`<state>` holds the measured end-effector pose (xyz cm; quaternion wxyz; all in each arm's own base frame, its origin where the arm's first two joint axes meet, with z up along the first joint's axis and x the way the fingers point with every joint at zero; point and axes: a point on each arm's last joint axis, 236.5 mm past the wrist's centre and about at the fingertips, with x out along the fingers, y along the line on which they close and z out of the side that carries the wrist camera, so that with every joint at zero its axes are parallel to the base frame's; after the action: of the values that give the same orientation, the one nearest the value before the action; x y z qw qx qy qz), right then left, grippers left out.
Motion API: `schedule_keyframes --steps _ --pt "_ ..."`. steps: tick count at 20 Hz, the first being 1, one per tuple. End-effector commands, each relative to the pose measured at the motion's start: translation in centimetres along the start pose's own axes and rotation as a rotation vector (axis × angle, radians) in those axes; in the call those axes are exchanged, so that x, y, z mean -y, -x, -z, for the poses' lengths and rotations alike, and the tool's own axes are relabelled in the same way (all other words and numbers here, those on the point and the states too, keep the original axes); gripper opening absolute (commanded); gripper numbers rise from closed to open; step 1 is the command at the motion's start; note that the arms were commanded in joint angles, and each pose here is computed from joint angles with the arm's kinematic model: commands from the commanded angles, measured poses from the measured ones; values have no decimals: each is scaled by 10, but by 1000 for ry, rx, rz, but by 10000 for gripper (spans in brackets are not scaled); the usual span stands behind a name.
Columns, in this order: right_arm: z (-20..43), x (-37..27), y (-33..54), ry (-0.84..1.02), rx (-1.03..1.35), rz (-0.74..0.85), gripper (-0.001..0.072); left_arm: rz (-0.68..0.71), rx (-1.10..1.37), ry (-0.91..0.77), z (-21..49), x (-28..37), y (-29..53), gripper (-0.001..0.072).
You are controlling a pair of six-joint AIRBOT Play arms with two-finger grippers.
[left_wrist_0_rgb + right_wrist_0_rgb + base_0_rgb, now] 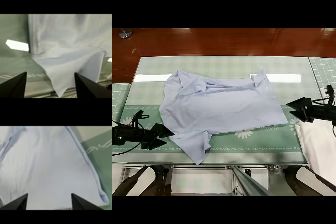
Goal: Fold the shirts.
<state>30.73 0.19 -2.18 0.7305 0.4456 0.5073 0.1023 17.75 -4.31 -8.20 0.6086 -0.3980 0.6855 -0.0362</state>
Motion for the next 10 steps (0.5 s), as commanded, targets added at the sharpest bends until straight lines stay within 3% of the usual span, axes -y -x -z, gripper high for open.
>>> schedule_keyframes --steps 1,6,10 --pt "16 6 -8 -18 10 -23 618 43 57 48 -8 -3 -5 699" --pt "17 5 -8 -21 2 -27 618 117 199 30 -38 12 -11 699" --pt "18 4 -8 -27 1 -28 618 89 116 -15 -24 14 -39 699"
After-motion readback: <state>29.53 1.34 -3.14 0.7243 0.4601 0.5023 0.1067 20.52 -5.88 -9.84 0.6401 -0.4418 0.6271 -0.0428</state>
